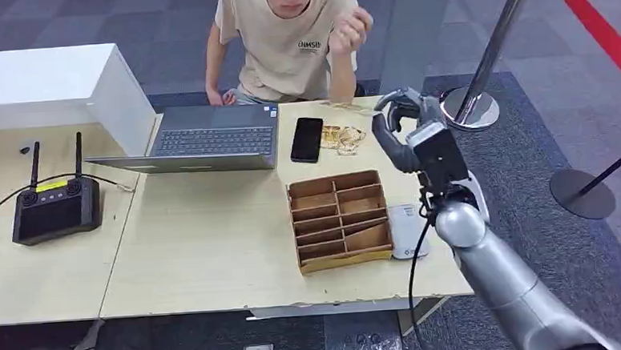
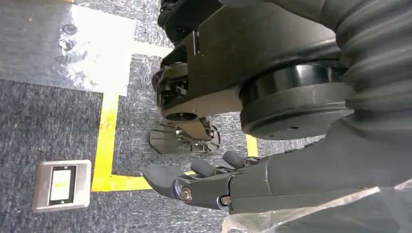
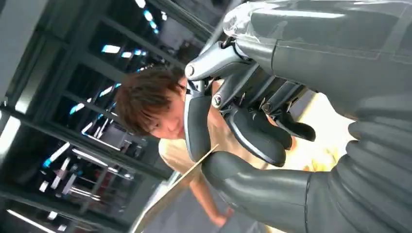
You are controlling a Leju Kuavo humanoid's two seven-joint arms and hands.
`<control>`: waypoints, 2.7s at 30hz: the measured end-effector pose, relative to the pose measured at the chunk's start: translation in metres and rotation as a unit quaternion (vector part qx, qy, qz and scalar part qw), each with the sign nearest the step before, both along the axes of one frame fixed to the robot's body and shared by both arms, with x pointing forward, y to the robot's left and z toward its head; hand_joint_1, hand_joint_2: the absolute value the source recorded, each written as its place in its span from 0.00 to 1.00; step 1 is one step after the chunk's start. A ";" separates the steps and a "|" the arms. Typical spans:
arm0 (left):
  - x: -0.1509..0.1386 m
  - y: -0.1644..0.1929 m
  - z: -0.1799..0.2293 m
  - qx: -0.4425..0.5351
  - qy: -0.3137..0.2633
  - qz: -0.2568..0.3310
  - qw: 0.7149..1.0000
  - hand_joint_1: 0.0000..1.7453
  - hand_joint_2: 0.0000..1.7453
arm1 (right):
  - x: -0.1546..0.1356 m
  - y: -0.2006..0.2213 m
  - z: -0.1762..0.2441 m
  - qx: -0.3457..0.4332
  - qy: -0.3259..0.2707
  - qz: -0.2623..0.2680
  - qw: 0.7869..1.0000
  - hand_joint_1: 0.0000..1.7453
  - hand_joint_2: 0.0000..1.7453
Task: Pass the card to the sensor for recognition and then transmit it.
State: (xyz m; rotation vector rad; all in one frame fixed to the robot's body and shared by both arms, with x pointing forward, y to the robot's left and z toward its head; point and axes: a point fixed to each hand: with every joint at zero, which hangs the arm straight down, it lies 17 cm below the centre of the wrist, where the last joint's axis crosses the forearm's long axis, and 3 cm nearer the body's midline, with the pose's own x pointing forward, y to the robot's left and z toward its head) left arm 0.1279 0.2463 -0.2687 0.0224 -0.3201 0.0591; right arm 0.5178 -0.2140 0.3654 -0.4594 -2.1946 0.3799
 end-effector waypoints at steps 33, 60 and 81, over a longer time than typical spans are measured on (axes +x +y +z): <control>0.010 0.002 0.002 0.008 -0.003 -0.031 0.999 0.00 1.00 | 0.075 0.051 -0.053 -0.607 -0.087 -0.234 0.755 1.00 1.00; -0.001 0.012 -0.002 0.020 0.010 -0.031 0.999 0.00 1.00 | 0.056 -0.014 -0.085 -0.318 0.034 -0.208 0.925 0.00 0.00; -0.015 0.021 -0.005 0.027 0.015 0.001 1.000 0.00 1.00 | -0.078 -0.097 -0.131 0.292 0.092 -0.016 0.952 0.00 1.00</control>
